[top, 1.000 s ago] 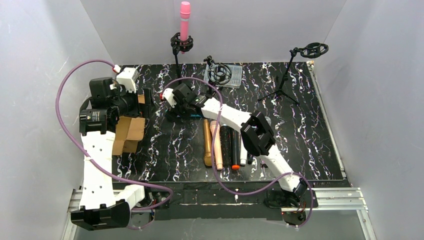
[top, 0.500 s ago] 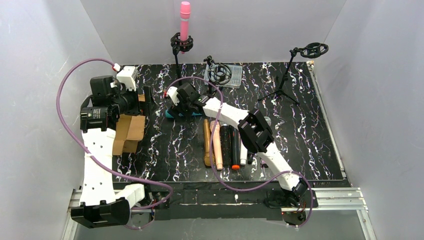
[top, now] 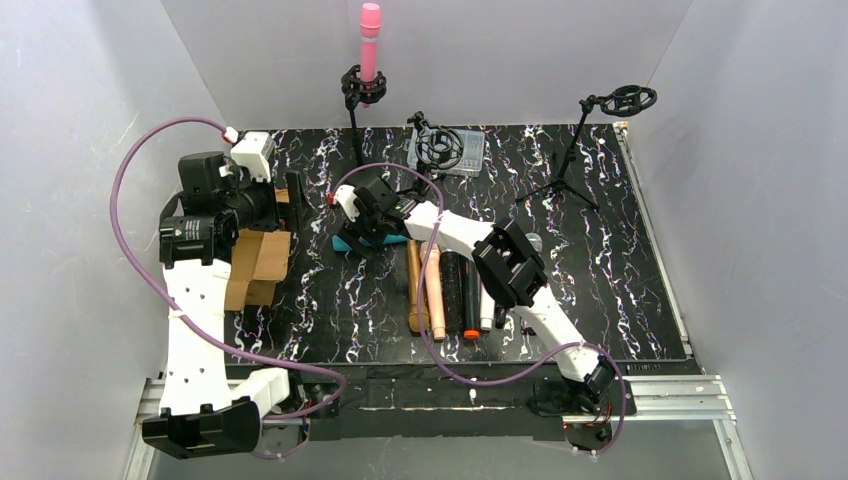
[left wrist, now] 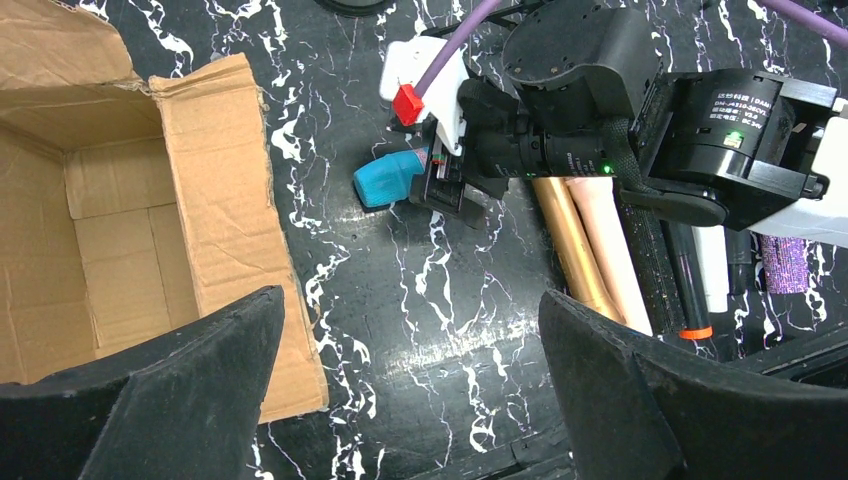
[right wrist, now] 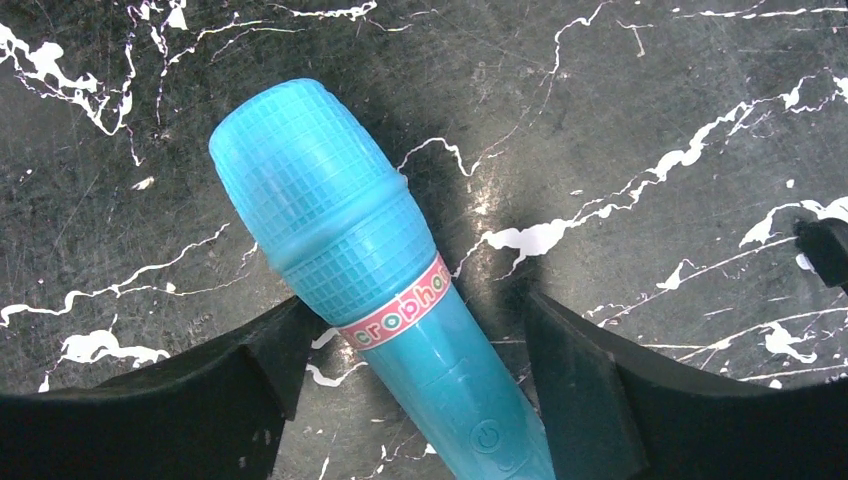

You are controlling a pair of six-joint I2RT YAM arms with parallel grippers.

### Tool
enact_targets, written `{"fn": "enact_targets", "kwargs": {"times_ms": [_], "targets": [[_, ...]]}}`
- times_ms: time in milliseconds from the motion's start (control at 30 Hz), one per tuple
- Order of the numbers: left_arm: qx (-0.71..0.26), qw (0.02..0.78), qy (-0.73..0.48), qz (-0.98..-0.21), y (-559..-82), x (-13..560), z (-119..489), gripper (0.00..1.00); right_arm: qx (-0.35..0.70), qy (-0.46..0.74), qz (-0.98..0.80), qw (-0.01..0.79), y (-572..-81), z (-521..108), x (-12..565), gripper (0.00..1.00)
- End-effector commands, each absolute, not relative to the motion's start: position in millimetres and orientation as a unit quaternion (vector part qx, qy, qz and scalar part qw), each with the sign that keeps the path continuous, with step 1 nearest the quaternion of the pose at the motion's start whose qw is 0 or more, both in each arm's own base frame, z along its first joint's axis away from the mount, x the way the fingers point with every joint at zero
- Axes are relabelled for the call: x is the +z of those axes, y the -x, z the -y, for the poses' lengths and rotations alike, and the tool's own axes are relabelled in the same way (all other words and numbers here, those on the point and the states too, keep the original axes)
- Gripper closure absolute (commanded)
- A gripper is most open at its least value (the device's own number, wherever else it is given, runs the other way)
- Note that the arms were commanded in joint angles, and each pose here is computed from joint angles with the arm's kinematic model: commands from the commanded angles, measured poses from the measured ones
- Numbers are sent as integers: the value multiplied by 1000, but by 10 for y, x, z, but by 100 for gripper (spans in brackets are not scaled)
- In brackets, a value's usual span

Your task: Attach the microphones to the stand

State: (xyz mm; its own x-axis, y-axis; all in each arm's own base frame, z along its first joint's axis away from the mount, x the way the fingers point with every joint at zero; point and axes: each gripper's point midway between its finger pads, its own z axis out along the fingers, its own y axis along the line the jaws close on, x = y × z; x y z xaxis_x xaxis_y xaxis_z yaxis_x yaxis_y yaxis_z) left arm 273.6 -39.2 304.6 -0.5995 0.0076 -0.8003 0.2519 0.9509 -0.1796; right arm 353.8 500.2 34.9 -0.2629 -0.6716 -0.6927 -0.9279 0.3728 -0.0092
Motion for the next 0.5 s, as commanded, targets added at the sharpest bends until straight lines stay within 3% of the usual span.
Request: {"fn": "enact_targets", "kwargs": {"times_ms": [0, 233, 467], "targets": [[-136, 455, -70, -878, -2701, 3094, 381, 2, 202, 520, -781, 280, -3382, -4911, 204, 21], [-125, 469, -45, -873, -2710, 3082, 332, 2, 180, 534, -748, 350, -3487, -5022, 438, 49], [-124, 481, -30, -867, -2711, 3057, 315, 2, 150, 545, -714, 414, -3585, -5072, 668, 58]]}}
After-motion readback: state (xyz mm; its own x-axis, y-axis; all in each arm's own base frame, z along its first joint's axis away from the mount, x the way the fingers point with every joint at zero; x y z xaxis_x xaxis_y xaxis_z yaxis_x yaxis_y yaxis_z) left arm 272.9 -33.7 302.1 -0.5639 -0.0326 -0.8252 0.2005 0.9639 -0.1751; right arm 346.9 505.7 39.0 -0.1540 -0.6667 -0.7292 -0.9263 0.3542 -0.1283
